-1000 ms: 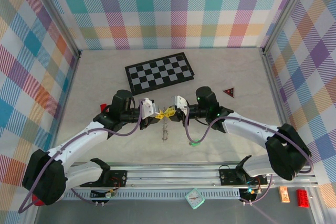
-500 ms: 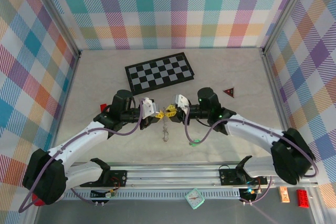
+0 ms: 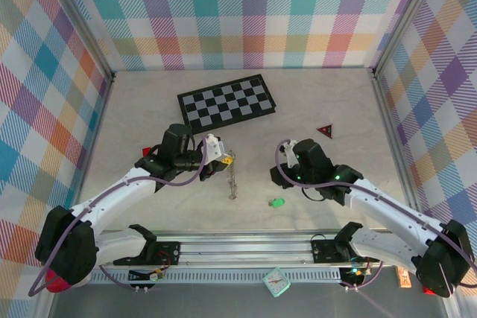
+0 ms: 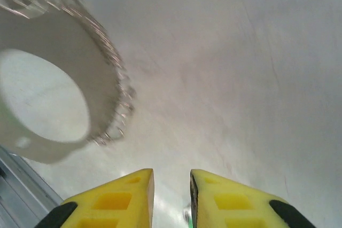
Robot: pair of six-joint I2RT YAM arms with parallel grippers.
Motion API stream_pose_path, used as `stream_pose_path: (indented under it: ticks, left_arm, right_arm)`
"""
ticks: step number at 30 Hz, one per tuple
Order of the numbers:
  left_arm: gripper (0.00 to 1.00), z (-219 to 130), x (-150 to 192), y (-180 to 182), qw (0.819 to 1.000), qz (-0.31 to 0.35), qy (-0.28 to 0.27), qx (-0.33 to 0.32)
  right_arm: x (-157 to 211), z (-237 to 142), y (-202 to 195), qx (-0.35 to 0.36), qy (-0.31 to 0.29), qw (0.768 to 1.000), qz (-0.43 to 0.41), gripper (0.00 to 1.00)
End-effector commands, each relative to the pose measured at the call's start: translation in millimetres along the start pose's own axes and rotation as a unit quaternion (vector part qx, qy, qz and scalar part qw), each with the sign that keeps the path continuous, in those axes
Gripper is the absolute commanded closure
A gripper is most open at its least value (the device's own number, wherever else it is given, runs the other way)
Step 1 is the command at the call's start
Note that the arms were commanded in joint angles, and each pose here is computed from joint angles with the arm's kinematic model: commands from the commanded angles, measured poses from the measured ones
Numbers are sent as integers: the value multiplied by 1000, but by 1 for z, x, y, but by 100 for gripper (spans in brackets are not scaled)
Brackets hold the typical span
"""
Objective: Put the keys on the keyring
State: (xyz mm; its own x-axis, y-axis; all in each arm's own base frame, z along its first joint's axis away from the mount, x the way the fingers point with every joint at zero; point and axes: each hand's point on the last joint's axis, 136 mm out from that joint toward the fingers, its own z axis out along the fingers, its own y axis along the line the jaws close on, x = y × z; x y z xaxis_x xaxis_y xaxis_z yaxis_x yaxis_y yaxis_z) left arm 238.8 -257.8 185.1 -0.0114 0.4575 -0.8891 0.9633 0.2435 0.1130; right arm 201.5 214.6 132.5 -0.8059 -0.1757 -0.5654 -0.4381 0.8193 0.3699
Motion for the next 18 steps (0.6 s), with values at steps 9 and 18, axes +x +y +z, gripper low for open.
stream_pose_path:
  ticks: [9,18]
  left_arm:
    - [100,-5,-11,-2,1000,5,-12,3]
    - [100,-4,-11,-5,1000,7,-9,7]
  right_arm:
    - [72,38,-7,28,196,971,133,71]
    - [82,62,-8,53,230,964,122,70]
